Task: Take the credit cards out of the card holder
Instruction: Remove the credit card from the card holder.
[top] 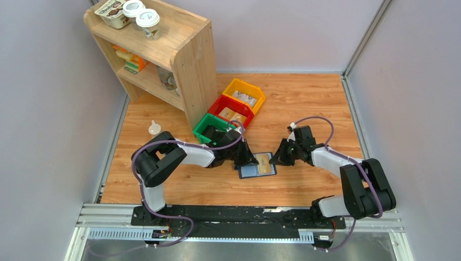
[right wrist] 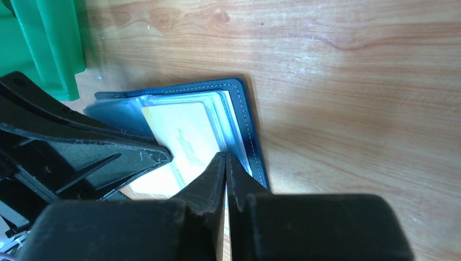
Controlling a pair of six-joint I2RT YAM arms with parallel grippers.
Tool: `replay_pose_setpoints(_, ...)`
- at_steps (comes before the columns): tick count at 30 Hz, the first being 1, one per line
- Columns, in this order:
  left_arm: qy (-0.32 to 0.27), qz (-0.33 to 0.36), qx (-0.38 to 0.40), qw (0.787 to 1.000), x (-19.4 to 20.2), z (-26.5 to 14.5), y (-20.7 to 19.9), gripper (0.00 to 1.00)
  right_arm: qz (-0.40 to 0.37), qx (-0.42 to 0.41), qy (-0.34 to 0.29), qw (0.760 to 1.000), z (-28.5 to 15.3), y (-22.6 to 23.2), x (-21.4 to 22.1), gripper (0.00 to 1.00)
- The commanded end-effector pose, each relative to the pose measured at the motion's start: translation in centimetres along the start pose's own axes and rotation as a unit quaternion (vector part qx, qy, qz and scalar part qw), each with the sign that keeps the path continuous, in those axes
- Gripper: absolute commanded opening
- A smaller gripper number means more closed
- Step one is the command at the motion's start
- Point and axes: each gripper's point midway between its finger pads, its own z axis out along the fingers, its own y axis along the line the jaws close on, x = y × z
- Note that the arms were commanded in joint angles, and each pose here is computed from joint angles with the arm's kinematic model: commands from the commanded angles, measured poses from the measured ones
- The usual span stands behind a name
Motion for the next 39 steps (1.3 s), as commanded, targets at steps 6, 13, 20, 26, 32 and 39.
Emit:
replay_pose_setpoints(6, -0.002, 0.011, -0.048, 0.999, -0.1, -2.0, 1.4, 0.0, 0.033, 0.078, 0.029, 0.996, 0.7, -4.2, 2.0, 0.05)
replay_pose_setpoints(13, 0.009, 0.004, -0.088, 0.996, 0.4, -2.6, 3.1, 0.0, 0.04, 0.088, 0.025, 0.995, 0.5, -4.7, 1.8, 0.05)
replay_pose_setpoints(20, 0.004, 0.01, -0.084, 0.996, 0.1, -3.2, 2.6, 0.0, 0.038, 0.078, 0.022, 0.996, 0.3, -4.3, 1.7, 0.05)
replay_pose_setpoints(26, -0.001, 0.012, -0.053, 0.999, -0.3, -3.0, 1.1, 0.04, 0.017, 0.034, -0.008, 0.999, -0.6, -2.0, 0.4, 0.06)
replay_pose_setpoints(32, 0.001, 0.017, -0.042, 0.999, -0.3, -2.8, 0.8, 0.0, -0.024, -0.04, -0.057, 0.997, -2.4, 1.9, -1.6, 0.08)
replay_pose_setpoints(39, 0.004, 0.013, -0.041, 0.999, -0.2, -2.5, 0.9, 0.0, -0.048, -0.107, -0.027, 0.993, -1.7, 4.9, -1.0, 0.09)
